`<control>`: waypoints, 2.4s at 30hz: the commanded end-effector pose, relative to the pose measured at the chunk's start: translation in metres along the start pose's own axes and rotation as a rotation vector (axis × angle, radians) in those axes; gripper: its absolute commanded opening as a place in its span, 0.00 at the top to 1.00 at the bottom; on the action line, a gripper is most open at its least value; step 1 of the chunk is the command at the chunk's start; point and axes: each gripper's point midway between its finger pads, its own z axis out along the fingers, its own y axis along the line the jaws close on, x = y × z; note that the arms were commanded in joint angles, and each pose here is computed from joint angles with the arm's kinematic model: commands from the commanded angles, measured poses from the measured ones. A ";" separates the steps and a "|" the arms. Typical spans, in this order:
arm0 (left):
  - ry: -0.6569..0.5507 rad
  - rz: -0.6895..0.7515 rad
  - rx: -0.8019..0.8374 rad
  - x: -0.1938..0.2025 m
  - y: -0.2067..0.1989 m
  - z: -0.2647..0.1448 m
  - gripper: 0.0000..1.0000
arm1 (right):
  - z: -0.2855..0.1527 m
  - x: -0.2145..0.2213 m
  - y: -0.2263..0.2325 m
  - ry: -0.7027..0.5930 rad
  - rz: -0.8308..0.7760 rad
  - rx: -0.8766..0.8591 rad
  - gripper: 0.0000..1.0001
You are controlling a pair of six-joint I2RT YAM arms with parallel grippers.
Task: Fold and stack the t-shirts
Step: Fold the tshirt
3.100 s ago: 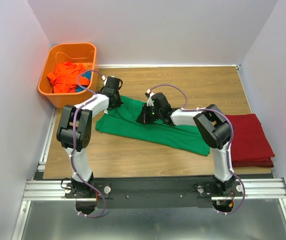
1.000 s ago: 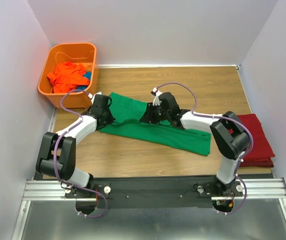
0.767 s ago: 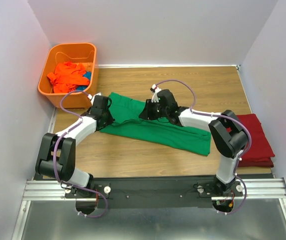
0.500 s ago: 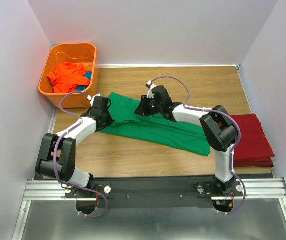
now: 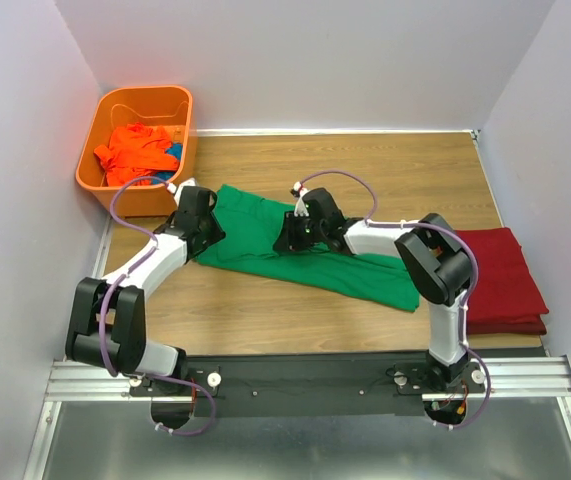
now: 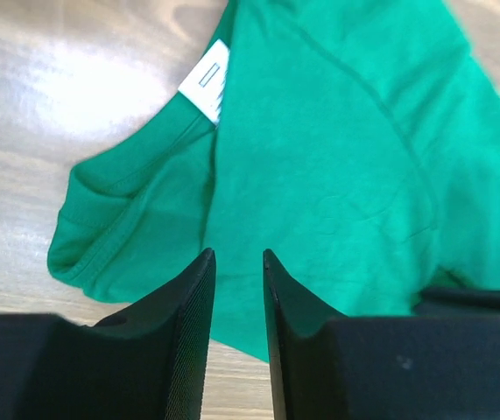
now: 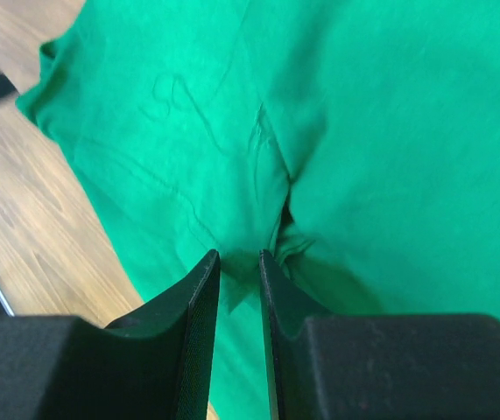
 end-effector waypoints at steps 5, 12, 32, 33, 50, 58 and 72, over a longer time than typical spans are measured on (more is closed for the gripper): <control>-0.035 -0.010 0.114 -0.025 -0.031 -0.006 0.70 | -0.017 0.016 0.011 0.033 -0.030 -0.025 0.69; 0.033 0.001 0.185 -0.003 -0.073 0.012 0.77 | -0.032 -0.005 -0.007 -0.049 -0.033 0.128 0.69; 0.182 -0.046 0.017 0.032 -0.099 0.111 0.77 | -0.159 -0.009 -0.169 -0.113 0.204 0.763 0.50; 0.162 -0.029 0.017 0.018 -0.106 0.113 0.77 | -0.159 -0.004 -0.174 -0.101 0.210 0.778 0.50; 0.170 0.454 -0.049 -0.036 -0.134 0.208 0.69 | -0.135 0.073 -0.148 0.129 0.316 0.613 0.45; 0.160 0.440 0.221 -0.051 -0.181 0.218 0.56 | -0.093 0.059 -0.056 0.143 0.352 0.354 0.44; 0.096 0.360 0.744 -0.091 -0.258 0.182 0.36 | -0.035 -0.014 0.037 0.063 0.291 0.111 0.45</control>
